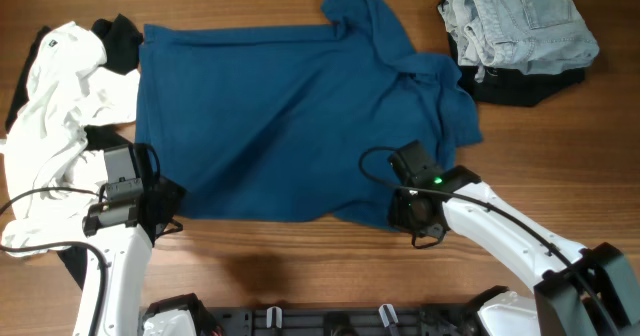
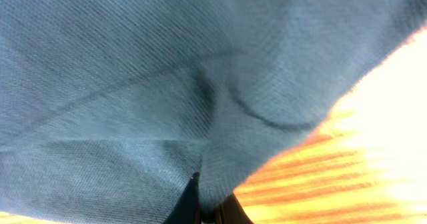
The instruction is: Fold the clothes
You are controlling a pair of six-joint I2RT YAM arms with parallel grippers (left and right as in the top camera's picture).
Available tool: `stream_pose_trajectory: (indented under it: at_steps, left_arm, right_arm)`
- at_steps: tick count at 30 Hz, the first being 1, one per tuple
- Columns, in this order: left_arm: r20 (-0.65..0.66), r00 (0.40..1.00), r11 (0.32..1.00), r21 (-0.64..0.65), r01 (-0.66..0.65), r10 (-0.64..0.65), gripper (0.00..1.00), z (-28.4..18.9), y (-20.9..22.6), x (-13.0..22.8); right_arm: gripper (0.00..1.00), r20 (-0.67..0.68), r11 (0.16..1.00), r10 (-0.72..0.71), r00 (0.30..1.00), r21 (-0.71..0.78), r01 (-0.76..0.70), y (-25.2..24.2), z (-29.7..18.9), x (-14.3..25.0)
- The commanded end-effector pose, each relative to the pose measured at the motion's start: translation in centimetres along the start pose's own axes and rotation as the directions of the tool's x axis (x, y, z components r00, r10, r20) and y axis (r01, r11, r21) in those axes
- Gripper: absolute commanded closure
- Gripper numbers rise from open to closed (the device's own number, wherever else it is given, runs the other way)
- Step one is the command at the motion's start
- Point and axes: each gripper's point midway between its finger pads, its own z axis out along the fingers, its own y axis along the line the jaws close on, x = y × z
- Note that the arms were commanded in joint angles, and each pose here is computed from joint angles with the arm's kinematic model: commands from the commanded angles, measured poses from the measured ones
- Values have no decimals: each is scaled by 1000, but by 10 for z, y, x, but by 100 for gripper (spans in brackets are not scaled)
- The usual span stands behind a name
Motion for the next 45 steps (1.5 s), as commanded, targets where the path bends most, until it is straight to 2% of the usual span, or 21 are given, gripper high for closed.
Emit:
stream_pose_trajectory:
  at_steps: [1, 7, 13, 20, 29, 35, 40, 45]
  left_arm:
    - [6, 998, 998, 1, -65, 65, 96, -6, -2, -5]
    - [-31, 989, 989, -30, -148, 147, 96, -20, 1, -4]
    - [-1, 988, 985, -73, -154, 154, 96, -22, 7, -11]
    - [14, 996, 992, -97, -85, 87, 96, -27, 19, -24]
    - [40, 998, 997, -64, -37, 40, 96, -56, 9, -48]
    - [29, 999, 997, -60, -38, 40, 96, -58, 9, -46]
    - [59, 998, 999, -35, -34, 36, 96, -58, 2, -54]
    - [137, 990, 999, 25, -29, 25, 96, -60, -13, -72]
  right_arm:
    - [96, 29, 999, 22, 999, -32, -21, -4, -26, -11]
    - [96, 95, 998, 0, 995, -65, 6, -22, -78, -27]
    - [96, 102, 998, 15, 995, -56, -9, -42, -103, -28]
    - [96, 99, 992, 29, 995, -124, -16, -43, -114, -33]
    - [96, 267, 983, -17, 964, -171, 64, -30, -194, -58]
    - [96, 289, 981, -26, 957, -175, 80, -28, -201, -61]
    - [96, 373, 975, -58, 926, -180, 133, -19, -205, -87]
    - [96, 376, 981, -62, 925, -147, 126, -15, -188, -115]
